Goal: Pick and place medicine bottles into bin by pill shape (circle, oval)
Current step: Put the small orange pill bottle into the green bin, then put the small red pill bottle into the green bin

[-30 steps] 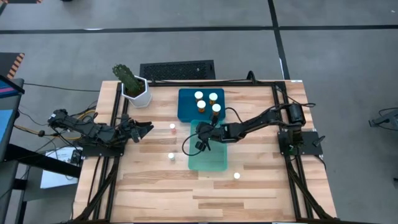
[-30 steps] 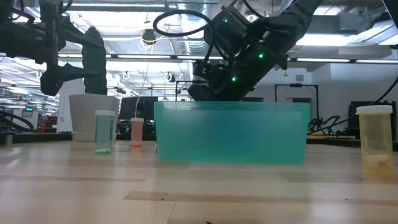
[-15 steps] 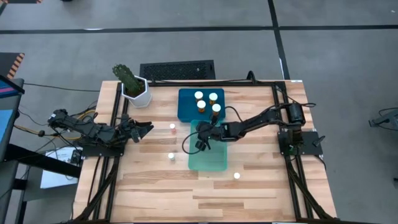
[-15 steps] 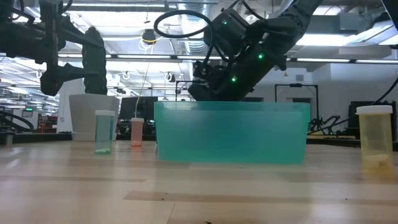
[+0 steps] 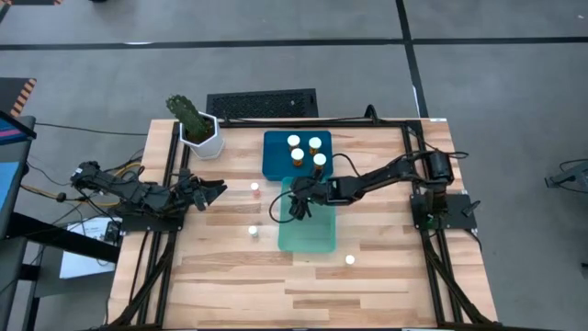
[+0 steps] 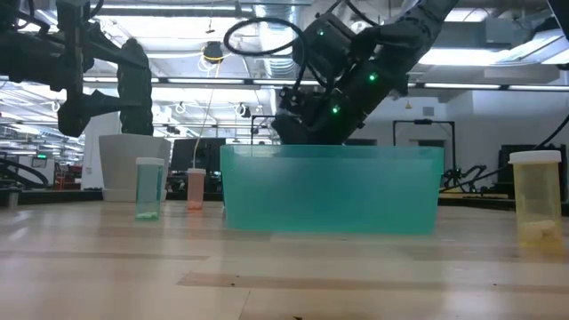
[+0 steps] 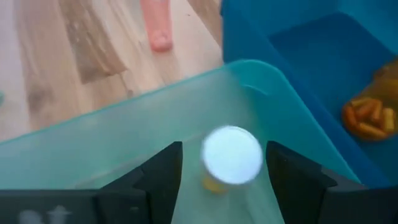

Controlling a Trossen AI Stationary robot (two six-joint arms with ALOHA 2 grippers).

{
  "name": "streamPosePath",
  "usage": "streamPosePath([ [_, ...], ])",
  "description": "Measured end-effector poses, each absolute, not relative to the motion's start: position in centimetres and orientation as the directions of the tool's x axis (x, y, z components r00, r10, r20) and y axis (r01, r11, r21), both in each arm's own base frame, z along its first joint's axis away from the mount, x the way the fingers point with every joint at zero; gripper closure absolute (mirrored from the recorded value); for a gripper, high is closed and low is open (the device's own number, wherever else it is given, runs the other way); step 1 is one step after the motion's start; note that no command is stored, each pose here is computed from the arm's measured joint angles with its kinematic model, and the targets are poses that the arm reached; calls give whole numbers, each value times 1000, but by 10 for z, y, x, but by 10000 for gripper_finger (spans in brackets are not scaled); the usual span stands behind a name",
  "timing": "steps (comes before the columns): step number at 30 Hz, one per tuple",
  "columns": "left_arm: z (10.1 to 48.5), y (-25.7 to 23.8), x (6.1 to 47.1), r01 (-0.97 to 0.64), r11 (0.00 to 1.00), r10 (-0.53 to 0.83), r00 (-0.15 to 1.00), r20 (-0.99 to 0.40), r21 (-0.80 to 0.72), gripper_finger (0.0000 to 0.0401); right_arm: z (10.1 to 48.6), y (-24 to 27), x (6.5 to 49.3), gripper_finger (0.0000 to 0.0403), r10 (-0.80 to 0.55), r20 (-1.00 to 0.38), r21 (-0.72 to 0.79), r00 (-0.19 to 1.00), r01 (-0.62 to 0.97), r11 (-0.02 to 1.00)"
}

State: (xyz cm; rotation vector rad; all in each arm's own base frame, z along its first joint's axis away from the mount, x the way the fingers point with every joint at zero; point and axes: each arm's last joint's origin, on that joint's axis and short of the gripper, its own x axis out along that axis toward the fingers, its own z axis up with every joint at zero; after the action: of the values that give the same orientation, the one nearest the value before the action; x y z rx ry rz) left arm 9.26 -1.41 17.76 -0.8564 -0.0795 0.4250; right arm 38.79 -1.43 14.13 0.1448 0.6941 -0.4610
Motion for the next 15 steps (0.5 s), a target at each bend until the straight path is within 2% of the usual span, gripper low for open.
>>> streamPosePath([
  [4, 178, -14, 93, -331, 577, 394, 914, -100, -747, 112, 149, -13, 383, 163, -359, -663, -33, 657, 454, 891],
  [10, 178, -14, 93, -332, 580, 394, 914, -101, -744, 112, 184, -10, 368, 163, -353, -656, -33, 667, 442, 896],
  [15, 178, -14, 93, -332, 580, 394, 914, -101, -744, 112, 230, -3, 360, 163, -341, -528, 13, 778, 409, 912],
])
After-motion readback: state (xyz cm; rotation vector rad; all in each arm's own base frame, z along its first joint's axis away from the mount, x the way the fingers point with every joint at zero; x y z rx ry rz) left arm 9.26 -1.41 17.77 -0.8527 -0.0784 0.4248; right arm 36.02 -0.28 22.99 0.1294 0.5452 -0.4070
